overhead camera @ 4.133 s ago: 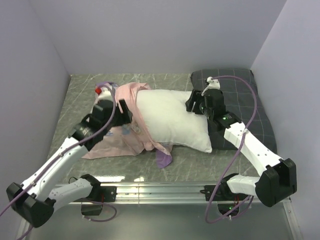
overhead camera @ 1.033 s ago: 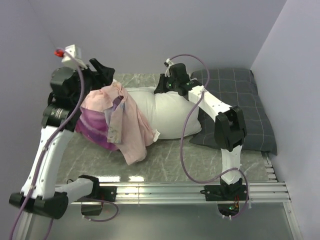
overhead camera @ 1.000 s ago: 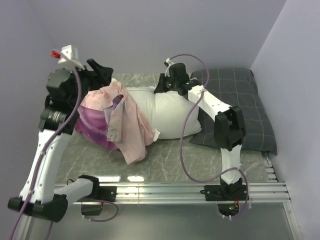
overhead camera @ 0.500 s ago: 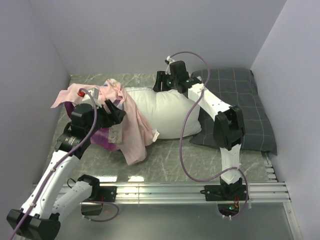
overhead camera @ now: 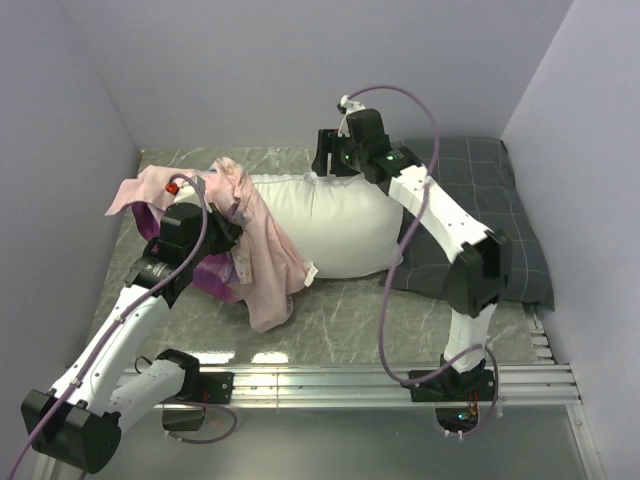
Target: Remove the pillowcase from the pillow
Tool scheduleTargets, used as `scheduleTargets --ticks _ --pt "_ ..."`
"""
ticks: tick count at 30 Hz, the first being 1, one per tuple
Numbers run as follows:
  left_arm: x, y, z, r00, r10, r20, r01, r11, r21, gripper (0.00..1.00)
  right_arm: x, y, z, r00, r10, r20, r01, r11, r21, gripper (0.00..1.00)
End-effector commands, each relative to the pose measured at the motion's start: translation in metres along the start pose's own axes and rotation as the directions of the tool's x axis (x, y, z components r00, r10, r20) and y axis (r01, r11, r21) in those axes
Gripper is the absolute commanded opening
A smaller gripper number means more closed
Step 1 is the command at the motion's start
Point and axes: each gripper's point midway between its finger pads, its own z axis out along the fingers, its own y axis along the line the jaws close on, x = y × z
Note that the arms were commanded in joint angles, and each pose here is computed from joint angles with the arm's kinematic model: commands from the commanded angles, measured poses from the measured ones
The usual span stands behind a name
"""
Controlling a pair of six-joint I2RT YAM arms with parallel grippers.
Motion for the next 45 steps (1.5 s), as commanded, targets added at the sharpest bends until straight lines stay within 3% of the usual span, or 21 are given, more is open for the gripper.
scheduleTargets --ticks 1,5,10,14,20,23,25,26,27,28,29,32,39,45 --pt "-0.014 0.009 0.011 0.998 0.017 0.054 -0.013 0.998 -0.066 0.01 -0.065 0.036 -0.084 0.972 -0.092 0.215 0.091 0.996 0.013 0.74" --pt "-0.035 0.005 0.018 0.995 0.039 0.094 -0.029 0.994 -0.102 0.00 -0.062 0.050 -0.134 0.946 -0.135 0.294 0.131 0.991 0.036 0.78" --pt "-0.055 -0.004 0.027 0.993 0.070 0.100 -0.059 0.992 -0.114 0.01 -0.011 0.045 -0.147 0.940 -0.191 0.283 0.168 0.981 0.101 0.89" --pt "-0.064 -0.007 0.029 0.990 0.085 0.110 -0.072 0.990 -0.118 0.01 0.054 0.015 -0.110 0.967 -0.198 0.161 0.172 0.971 0.164 0.94" --pt "-0.065 -0.010 0.038 0.991 0.086 0.099 -0.075 0.991 -0.112 0.01 0.102 0.005 -0.043 0.984 -0.177 0.028 0.171 0.972 0.164 0.95" --pt "-0.071 -0.017 0.039 0.990 0.102 0.101 -0.093 0.992 -0.091 0.00 0.117 0.004 -0.014 0.987 -0.155 -0.035 0.159 0.976 0.151 0.83" --pt "-0.083 -0.029 0.035 0.985 0.113 0.128 -0.107 0.993 -0.058 0.03 0.122 0.003 -0.005 0.990 -0.133 -0.055 0.139 0.980 0.139 0.43" --pt "-0.087 -0.033 0.034 0.982 0.131 0.135 -0.127 0.991 -0.042 0.14 0.121 0.004 -0.003 0.993 -0.111 -0.049 0.117 0.984 0.134 0.25" --pt "-0.091 -0.040 0.031 0.980 0.140 0.142 -0.139 0.990 -0.018 0.23 0.120 0.005 -0.002 0.994 -0.101 -0.046 0.106 0.986 0.131 0.01" --pt "-0.101 -0.049 0.025 0.975 0.148 0.164 -0.151 0.989 0.006 0.34 0.118 0.006 -0.003 0.994 -0.097 -0.045 0.102 0.987 0.125 0.00" --pt "-0.105 -0.053 0.023 0.971 0.163 0.172 -0.168 0.986 0.019 0.55 0.113 0.008 -0.004 0.995 -0.092 -0.036 0.096 0.988 0.125 0.00" --pt "-0.119 -0.068 0.008 0.964 0.174 0.202 -0.189 0.980 0.058 0.73 0.100 0.011 -0.009 0.996 -0.087 -0.016 0.088 0.988 0.129 0.00" --pt "-0.098 -0.068 -0.008 0.973 0.158 0.169 -0.160 0.987 -0.001 0.78 0.075 0.027 -0.025 0.997 -0.068 0.033 0.065 0.994 0.084 0.00" --pt "-0.026 -0.083 0.013 0.984 0.169 0.061 -0.172 0.984 0.051 0.84 0.049 0.044 -0.052 0.994 -0.045 0.100 0.043 0.999 0.027 0.00"
